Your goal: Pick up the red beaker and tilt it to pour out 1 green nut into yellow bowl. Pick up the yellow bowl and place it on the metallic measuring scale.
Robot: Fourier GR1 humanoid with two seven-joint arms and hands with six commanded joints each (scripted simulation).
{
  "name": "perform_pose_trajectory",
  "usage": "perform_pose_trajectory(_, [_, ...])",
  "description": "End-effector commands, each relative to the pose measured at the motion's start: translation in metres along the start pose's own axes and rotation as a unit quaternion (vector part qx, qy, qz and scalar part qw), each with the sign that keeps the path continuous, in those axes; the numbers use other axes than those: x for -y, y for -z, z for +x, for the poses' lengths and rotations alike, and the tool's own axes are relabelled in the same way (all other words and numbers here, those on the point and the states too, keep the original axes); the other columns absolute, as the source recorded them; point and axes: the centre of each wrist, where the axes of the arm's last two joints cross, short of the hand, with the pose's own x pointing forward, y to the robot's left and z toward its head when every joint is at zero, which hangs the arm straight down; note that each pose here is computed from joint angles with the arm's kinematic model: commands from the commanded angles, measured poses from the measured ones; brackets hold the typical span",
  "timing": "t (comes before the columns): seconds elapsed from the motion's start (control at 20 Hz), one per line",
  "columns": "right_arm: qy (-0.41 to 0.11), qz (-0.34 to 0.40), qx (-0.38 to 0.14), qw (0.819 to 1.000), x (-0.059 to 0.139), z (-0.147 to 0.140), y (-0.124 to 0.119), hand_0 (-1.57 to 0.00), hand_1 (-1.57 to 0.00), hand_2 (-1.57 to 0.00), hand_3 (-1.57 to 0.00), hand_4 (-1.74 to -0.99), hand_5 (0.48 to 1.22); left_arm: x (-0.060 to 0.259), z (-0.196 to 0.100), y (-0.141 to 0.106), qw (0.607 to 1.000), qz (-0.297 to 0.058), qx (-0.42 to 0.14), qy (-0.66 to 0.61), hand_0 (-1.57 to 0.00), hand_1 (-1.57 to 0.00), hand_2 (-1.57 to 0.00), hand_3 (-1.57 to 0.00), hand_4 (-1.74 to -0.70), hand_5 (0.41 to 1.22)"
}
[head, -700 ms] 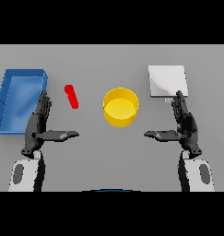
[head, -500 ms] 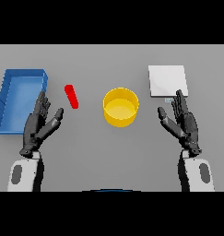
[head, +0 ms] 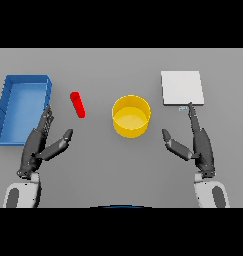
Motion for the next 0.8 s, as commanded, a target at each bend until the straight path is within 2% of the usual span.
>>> perform_pose_trajectory(0.0, [0.007,0.002,0.000,1.000,0.005,0.001,0.000,0.00,0.00,0.00,0.00,-1.192,0.600,0.002,0.000,0.002,1.000,-0.003,-0.005,0.003,0.00,0.00,0.00,0.00,-1.16,0.602])
perform_pose_trajectory(0.1, [0.021,0.008,0.002,1.000,0.006,0.001,0.000,0.00,0.00,0.00,0.00,-1.212,0.607,0.003,-0.007,0.005,1.000,-0.008,-0.011,0.010,0.00,0.00,0.00,0.00,-1.16,0.604])
perform_pose_trajectory(0.3, [0.013,0.011,0.006,1.000,0.008,0.002,-0.001,0.00,0.00,0.00,0.00,-1.246,0.627,0.020,-0.014,0.034,1.000,-0.018,-0.011,0.023,0.00,0.00,0.00,0.00,-1.22,0.622])
perform_pose_trajectory(0.55, [0.032,0.013,0.014,0.999,0.006,0.003,0.000,0.00,0.00,0.00,0.00,-1.280,0.634,0.021,-0.027,0.064,0.999,-0.016,-0.018,0.036,0.00,0.00,0.00,0.00,-1.25,0.650])
perform_pose_trajectory(0.6, [0.024,0.008,0.015,1.000,0.011,0.002,0.001,0.00,0.00,0.00,0.00,-1.281,0.635,0.023,-0.030,0.067,0.999,-0.020,-0.017,0.038,0.00,0.00,0.00,0.00,-1.25,0.660])
perform_pose_trajectory(0.75, [0.022,0.012,0.011,1.000,0.008,-0.005,-0.004,0.00,0.00,0.00,0.00,-1.268,0.635,0.021,-0.028,0.084,0.999,-0.017,-0.009,0.034,0.00,0.00,0.00,0.00,-1.27,0.677])
